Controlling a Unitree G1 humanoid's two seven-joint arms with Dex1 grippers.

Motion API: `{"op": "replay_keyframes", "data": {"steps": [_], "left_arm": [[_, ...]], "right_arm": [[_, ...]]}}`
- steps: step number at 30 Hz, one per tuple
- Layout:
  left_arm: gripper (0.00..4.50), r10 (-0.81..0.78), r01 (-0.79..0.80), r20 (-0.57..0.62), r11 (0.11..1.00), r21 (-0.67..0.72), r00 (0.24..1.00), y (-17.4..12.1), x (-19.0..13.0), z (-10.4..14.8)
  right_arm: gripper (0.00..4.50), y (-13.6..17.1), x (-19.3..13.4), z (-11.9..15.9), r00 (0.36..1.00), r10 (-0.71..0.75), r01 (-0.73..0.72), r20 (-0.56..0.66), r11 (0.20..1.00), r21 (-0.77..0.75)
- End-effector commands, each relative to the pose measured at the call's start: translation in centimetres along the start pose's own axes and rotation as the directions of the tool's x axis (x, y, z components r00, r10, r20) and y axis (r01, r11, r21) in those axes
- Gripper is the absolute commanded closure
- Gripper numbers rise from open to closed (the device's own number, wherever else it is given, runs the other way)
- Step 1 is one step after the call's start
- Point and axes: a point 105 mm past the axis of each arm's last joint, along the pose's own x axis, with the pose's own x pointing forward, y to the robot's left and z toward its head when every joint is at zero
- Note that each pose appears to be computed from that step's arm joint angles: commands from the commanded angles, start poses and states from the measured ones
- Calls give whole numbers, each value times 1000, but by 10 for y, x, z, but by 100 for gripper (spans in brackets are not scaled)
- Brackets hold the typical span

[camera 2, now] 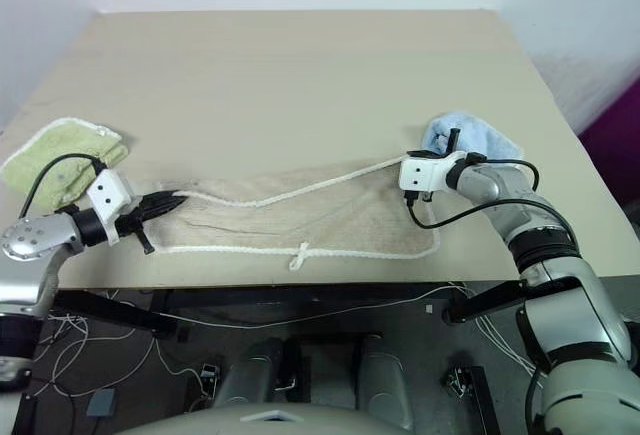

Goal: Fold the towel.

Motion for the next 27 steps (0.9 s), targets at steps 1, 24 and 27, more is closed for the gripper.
{"op": "replay_keyframes", "data": {"steps": [1,24,27], "left_arm": [[450,187,-187,98,982,-11,977,43,3,31],[450,187,-171,197,981,-94,962,78,-52,70],[450,90,-63,122,976,-207,988,48,-67,51]], "right_arm": [[446,-56,-3,11,982,-185,184,30,982,38],[446,-84,-86,52,954,-11,-71,300,962,264],[446,-57,-99,55,942,99,-202,321,930,308]]}}
